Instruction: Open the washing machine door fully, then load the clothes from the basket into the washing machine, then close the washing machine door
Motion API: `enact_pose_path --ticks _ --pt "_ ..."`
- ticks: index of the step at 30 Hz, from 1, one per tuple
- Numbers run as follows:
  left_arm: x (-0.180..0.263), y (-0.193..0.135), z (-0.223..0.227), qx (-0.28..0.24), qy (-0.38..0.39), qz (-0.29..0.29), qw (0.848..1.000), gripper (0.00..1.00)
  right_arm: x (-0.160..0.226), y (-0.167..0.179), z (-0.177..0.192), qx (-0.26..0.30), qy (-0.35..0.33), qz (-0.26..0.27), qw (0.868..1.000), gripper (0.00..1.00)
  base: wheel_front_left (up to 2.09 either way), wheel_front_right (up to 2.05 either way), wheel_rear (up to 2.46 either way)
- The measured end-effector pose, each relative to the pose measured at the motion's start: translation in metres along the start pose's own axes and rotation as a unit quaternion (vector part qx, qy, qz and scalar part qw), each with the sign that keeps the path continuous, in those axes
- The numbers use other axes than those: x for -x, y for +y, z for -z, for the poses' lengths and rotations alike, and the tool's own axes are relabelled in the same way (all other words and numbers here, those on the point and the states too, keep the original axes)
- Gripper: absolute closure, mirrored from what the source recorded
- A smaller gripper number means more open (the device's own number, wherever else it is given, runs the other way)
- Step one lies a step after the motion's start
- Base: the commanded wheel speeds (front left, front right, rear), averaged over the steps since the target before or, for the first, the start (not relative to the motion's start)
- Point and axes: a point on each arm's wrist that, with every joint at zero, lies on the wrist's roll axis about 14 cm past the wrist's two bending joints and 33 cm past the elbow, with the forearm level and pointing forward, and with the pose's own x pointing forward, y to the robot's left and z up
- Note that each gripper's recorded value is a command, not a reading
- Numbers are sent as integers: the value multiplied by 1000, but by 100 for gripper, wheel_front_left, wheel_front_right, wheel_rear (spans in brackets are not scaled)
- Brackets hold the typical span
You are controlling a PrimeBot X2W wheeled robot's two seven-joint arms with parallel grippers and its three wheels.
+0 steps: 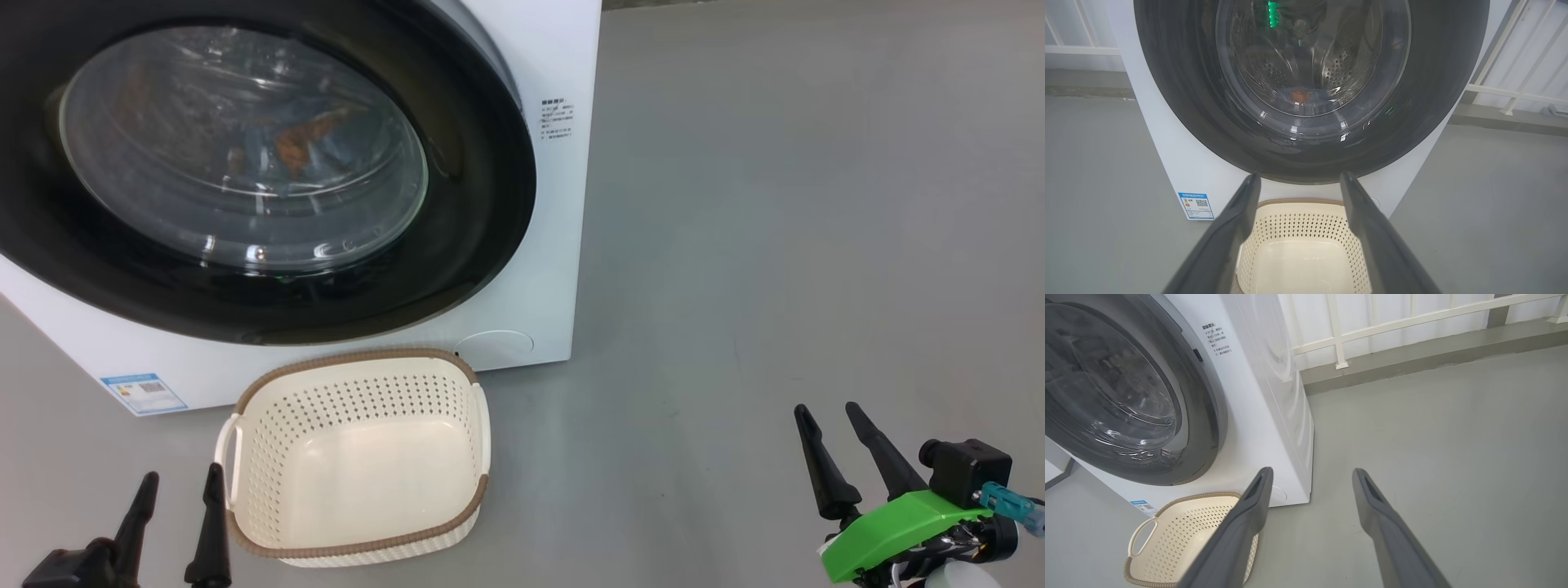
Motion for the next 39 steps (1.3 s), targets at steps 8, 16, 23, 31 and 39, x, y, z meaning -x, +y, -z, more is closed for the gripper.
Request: enact_pose_path --ticks 8,16,23,31,39 --pt "6 4 3 0 5 -7 1000 0 2 0 -2 -2 -5 1 1000 0 0 0 0" --pt "10 3 17 10 25 -13 1000 100 9 0 14 -10 18 8 1000 100 0 0 0" --pt "17 -3 34 45 48 -22 998 100 20 1 37 -34 51 19 998 100 0 0 0" --pt "18 0 35 82 52 -35 995 100 18 0 34 -70 47 28 996 100 0 0 0" --pt "19 3 36 124 54 -49 990 100 16 0 32 -114 44 37 992 100 0 0 0"
